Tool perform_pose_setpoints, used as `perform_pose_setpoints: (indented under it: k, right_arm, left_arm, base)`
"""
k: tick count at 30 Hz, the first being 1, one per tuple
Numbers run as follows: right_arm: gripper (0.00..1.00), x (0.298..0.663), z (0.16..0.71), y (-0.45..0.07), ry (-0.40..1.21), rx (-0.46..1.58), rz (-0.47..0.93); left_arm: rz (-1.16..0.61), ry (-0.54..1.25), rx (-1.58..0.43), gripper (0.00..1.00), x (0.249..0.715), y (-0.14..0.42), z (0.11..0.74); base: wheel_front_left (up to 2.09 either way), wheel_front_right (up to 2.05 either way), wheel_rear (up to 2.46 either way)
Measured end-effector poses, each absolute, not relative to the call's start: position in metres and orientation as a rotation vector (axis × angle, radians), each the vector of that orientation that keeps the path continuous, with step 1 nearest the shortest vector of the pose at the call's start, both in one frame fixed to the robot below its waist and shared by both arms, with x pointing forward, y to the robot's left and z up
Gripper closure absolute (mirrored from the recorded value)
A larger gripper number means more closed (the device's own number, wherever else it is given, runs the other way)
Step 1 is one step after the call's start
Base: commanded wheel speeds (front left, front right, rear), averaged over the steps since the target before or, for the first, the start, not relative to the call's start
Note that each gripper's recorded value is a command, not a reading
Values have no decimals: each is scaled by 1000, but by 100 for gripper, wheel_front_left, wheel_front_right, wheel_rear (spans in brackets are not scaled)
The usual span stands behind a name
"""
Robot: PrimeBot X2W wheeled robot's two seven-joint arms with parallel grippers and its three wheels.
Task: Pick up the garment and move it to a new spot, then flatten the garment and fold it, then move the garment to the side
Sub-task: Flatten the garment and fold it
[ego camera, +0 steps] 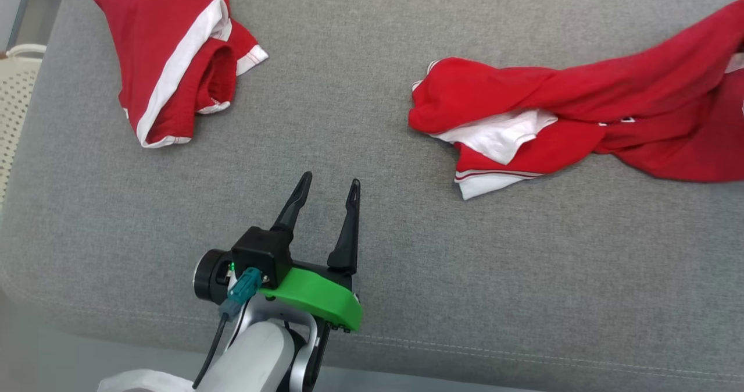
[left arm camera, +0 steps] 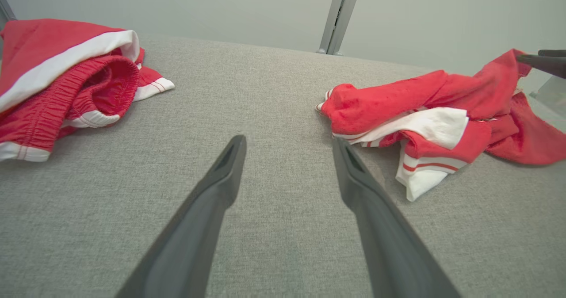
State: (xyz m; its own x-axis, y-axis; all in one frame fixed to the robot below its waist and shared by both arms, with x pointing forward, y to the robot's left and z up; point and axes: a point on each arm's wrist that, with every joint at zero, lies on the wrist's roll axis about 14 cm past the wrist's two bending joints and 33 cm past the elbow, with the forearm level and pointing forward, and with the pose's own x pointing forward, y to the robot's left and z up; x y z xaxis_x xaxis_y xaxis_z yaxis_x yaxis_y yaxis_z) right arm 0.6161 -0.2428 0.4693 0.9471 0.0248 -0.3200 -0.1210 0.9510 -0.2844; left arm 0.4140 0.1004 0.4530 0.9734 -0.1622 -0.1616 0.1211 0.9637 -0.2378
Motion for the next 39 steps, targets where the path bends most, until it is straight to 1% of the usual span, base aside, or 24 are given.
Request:
perform_pose_setpoints:
  k: [2, 6, 10, 13, 19, 24, 27, 32, 36, 39]
  right_arm:
    - [0, 621, 463, -237, 321, -299, 83]
    - [0, 616, 452, -237, 332, -301, 89]
    - [0, 611, 461, -228, 263, -286, 119]
    - [0, 600, 467, -221, 214, -263, 143]
    - [0, 566, 491, -224, 117, -210, 157]
    - [0, 527, 507, -229, 54, -157, 151]
    - [0, 502, 512, -235, 28, -136, 138]
    - [0, 463, 516, -237, -4, -105, 114]
    - [0, 440, 518, -239, -19, -83, 84]
    - [0, 428, 521, -240, -30, -74, 58]
  left_arm:
    - [-139, 195, -228, 0, 414, 101, 448]
    - [-153, 209, -227, 0, 415, 97, 443]
    - [-178, 207, -230, 0, 417, 89, 443]
    - [-209, 206, -226, 0, 419, 81, 444]
    - [-306, 195, -215, 0, 418, 53, 450]
    - [-443, 168, -217, 0, 416, 11, 466]
    - [-516, 163, -215, 0, 415, -15, 474]
    - [-624, 172, -156, 0, 420, -49, 477]
    - [-687, 179, -108, 0, 427, -72, 478]
    - [-700, 187, -80, 0, 434, -81, 476]
  base:
    - [0, 0, 0]
    - [0, 0, 0]
    - [0, 0, 0]
    - [0, 0, 0]
    - [0, 0, 0]
    - [0, 0, 0]
    - [0, 0, 0]
    - [0, 0, 0]
    - [0, 0, 0]
    - [0, 0, 0]
